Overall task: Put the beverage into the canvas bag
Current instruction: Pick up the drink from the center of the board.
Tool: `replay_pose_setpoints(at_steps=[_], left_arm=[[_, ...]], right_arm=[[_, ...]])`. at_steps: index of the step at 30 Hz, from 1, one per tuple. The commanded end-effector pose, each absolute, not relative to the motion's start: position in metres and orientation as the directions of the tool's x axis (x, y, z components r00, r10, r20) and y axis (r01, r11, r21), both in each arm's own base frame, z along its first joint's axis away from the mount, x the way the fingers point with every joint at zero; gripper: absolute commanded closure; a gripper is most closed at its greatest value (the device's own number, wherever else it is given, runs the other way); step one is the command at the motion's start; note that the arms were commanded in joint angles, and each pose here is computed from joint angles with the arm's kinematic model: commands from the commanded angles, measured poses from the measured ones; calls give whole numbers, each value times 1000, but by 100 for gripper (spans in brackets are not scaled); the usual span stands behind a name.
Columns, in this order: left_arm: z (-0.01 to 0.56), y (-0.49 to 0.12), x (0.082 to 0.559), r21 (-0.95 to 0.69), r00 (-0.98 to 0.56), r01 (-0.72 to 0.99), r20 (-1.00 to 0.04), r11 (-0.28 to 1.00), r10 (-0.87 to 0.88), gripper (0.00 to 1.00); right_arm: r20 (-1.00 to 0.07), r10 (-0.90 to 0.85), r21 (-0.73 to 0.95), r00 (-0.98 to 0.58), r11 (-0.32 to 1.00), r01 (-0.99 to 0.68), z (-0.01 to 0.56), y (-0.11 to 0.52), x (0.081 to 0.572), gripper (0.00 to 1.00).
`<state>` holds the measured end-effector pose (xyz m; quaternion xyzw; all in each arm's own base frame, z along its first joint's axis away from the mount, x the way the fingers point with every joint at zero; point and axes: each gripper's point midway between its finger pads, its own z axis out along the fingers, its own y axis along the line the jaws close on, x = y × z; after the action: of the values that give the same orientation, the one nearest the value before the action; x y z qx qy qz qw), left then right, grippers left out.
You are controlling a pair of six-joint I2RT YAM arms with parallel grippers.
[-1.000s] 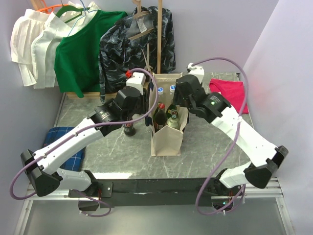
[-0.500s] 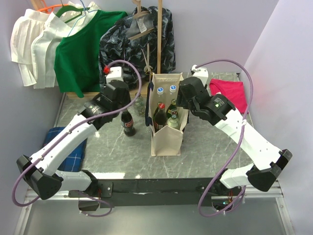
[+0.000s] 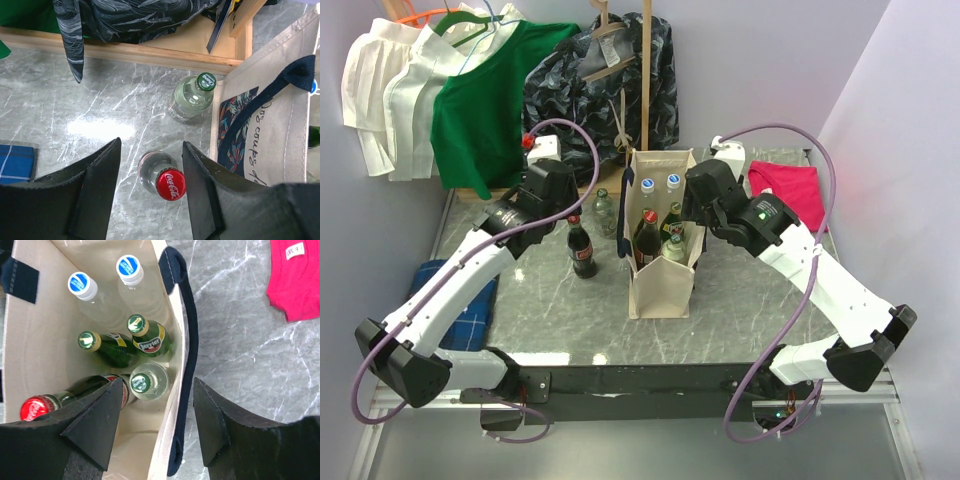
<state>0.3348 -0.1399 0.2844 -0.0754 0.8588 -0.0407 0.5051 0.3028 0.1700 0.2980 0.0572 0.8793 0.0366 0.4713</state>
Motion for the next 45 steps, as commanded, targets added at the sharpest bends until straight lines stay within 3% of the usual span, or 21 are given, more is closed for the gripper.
replay_pose_setpoints(at_steps=[1, 27, 30, 33, 37, 45], left_arm=[[275, -141, 335, -141, -518, -69, -841, 988, -156, 43], [224, -161, 324, -135, -674, 23, -734, 991, -84, 49], [223, -160, 323, -129, -677, 28, -732, 991, -77, 55], [224, -160, 325, -125, -674, 28, -735, 992, -73, 68], [226, -160, 326, -122, -671, 28, -738, 992, -72, 99], [237, -161, 329, -127, -654, 40, -753, 991, -70, 99]], right_arm=[[-829, 158, 127, -537, 987, 94, 300, 163, 302, 35], [-807, 146, 109, -572, 989, 98, 281, 162, 298, 34], [-806, 149, 113, -573, 989, 99, 280, 162, 298, 34], [-805, 150, 113, -574, 989, 100, 279, 162, 298, 34], [-805, 150, 110, -573, 988, 105, 279, 161, 298, 34], [-803, 153, 115, -576, 988, 102, 277, 162, 297, 34]])
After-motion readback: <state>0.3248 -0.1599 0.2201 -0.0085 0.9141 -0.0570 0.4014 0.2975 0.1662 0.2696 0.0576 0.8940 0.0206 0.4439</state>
